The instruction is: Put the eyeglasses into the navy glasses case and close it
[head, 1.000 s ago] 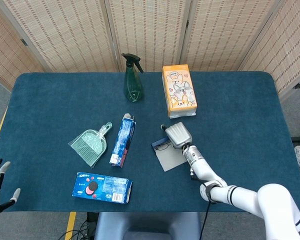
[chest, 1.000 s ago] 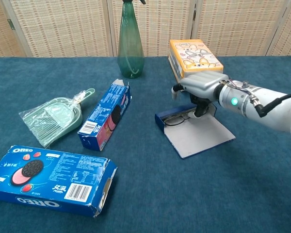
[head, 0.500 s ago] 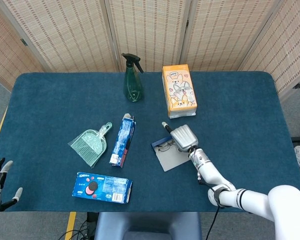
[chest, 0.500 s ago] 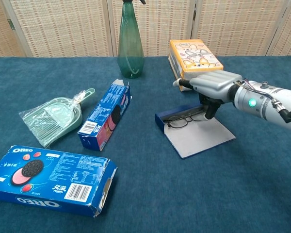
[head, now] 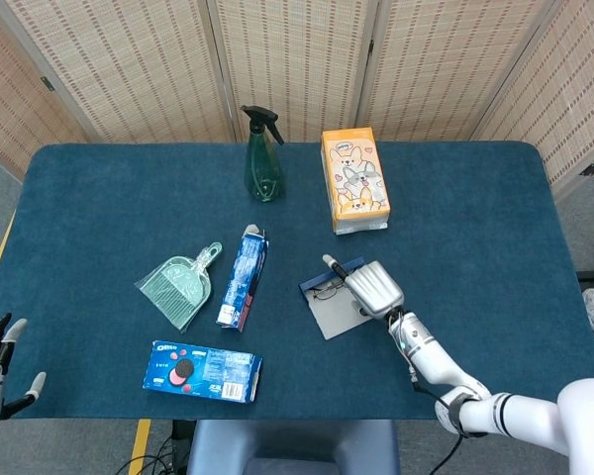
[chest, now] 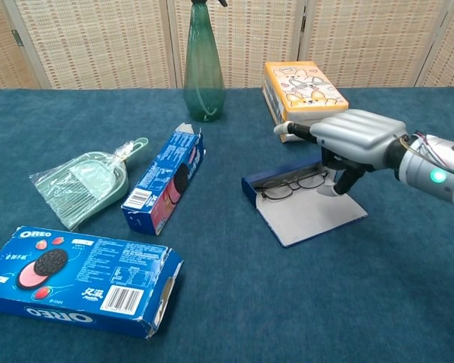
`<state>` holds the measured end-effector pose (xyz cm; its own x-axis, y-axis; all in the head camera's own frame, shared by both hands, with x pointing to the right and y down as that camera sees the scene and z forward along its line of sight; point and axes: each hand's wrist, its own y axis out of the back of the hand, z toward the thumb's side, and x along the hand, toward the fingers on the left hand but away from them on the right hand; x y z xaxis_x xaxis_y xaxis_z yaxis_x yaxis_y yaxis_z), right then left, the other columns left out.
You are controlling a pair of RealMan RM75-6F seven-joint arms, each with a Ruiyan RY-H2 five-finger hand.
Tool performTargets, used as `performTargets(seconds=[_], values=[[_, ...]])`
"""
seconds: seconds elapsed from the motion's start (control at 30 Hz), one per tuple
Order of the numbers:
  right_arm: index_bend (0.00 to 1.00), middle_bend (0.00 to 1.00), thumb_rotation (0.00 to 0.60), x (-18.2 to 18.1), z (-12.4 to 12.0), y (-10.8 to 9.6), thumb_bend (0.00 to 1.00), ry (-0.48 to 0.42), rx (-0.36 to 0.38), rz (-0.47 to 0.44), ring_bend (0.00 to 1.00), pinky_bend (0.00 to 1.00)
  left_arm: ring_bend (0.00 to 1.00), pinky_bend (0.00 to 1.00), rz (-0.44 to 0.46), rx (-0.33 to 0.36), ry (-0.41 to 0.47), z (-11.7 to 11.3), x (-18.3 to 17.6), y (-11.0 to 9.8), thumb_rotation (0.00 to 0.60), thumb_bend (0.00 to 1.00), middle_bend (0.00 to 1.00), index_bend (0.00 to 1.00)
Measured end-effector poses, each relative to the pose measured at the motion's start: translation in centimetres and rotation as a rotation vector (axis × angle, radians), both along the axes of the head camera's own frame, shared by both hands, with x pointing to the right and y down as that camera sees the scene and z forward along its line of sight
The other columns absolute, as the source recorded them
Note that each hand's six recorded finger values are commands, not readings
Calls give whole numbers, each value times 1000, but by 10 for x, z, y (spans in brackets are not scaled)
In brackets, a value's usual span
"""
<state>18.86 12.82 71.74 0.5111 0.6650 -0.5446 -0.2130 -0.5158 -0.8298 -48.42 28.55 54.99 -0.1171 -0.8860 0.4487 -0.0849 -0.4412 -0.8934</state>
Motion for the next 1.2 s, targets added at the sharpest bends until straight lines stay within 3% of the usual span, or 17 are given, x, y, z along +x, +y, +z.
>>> performTargets(seconds=[0.13, 0.4, 1.2], values=[[213, 1000, 600, 17, -3, 14, 264, -17, 2, -2, 1000, 1000, 5, 138, 0, -2, 1, 0, 0, 1, 600, 361, 0, 104], [298, 1000, 600, 44, 5, 35, 220, -30, 3, 18, 1000, 1000, 5, 138, 11, -2, 9, 2, 4, 0, 600, 361, 0, 104], [320, 1000, 600, 45, 25, 44, 205, -13, 8, 10, 1000, 1000, 5, 138, 4, -4, 5, 1, 2, 0, 600, 361, 0, 104]])
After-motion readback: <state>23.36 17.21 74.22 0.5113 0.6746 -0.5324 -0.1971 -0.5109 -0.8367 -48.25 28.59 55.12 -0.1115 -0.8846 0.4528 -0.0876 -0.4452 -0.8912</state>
